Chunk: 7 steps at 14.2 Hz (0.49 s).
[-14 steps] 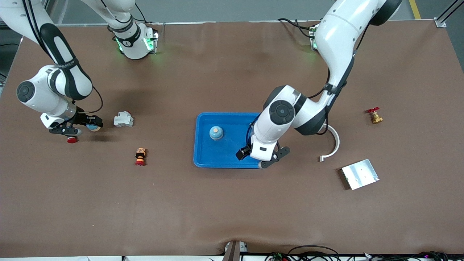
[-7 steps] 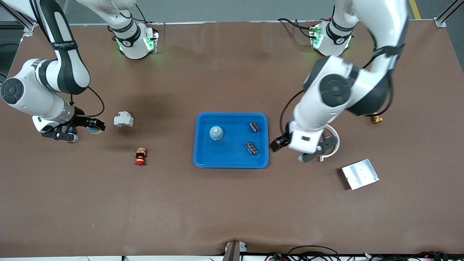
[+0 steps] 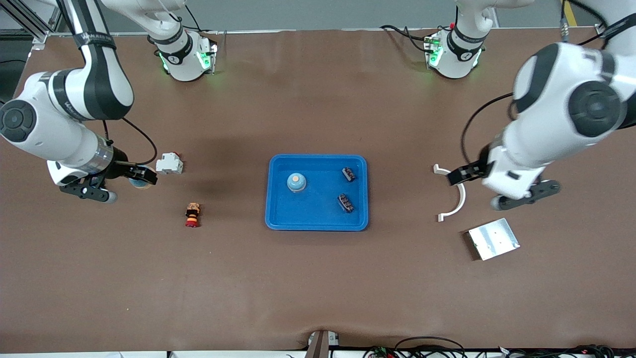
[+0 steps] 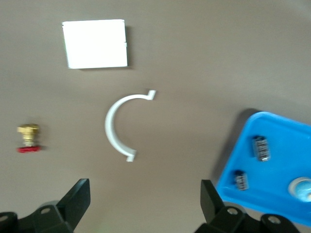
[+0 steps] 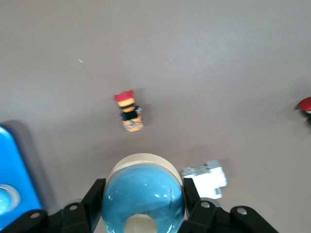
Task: Place electrolytic capacitor and blue bell in tray
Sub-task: 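Withdraw the left gripper while the right gripper lifts the second blue bell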
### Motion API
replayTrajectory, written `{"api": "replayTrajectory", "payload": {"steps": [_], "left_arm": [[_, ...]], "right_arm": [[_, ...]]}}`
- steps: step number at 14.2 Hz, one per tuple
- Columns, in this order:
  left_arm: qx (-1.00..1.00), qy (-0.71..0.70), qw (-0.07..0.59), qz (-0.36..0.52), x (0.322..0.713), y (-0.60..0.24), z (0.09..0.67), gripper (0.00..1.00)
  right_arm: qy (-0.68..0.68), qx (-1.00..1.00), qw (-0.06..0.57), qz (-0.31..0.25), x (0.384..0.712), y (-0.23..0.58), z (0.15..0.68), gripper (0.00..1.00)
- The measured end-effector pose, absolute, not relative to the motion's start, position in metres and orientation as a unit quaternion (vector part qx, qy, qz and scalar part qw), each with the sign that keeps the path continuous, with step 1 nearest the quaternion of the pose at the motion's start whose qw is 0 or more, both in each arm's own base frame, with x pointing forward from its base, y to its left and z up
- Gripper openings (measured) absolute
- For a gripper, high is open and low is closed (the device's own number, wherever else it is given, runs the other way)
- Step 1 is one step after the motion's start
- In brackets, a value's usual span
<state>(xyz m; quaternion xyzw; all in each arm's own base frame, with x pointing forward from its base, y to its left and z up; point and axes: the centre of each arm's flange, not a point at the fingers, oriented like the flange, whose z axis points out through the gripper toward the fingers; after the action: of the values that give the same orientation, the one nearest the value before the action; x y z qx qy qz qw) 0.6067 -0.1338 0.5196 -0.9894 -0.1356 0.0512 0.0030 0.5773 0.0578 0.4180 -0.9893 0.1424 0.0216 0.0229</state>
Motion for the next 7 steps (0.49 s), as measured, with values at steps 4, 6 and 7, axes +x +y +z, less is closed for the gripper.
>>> {"api": "replayTrajectory", "payload": {"steps": [4, 6, 7], "left_arm": [[-0.995, -0.068, 0.006, 0.066, 0.571, -0.020, 0.524, 1.00], [-0.996, -0.052, 0.000, 0.077, 0.555, 0.029, 0.515, 1.00], [-0.996, -0.048, -0.002, 0.079, 0.551, 0.042, 0.509, 1.00]], "right_arm": [[0.190, -0.981, 0.025, 0.013, 0.577, 0.120, 0.421, 0.69], [0.210, -0.977, 0.025, 0.013, 0.578, 0.143, 0.416, 0.69], [0.222, -0.975, 0.025, 0.014, 0.579, 0.150, 0.413, 0.69]]}}
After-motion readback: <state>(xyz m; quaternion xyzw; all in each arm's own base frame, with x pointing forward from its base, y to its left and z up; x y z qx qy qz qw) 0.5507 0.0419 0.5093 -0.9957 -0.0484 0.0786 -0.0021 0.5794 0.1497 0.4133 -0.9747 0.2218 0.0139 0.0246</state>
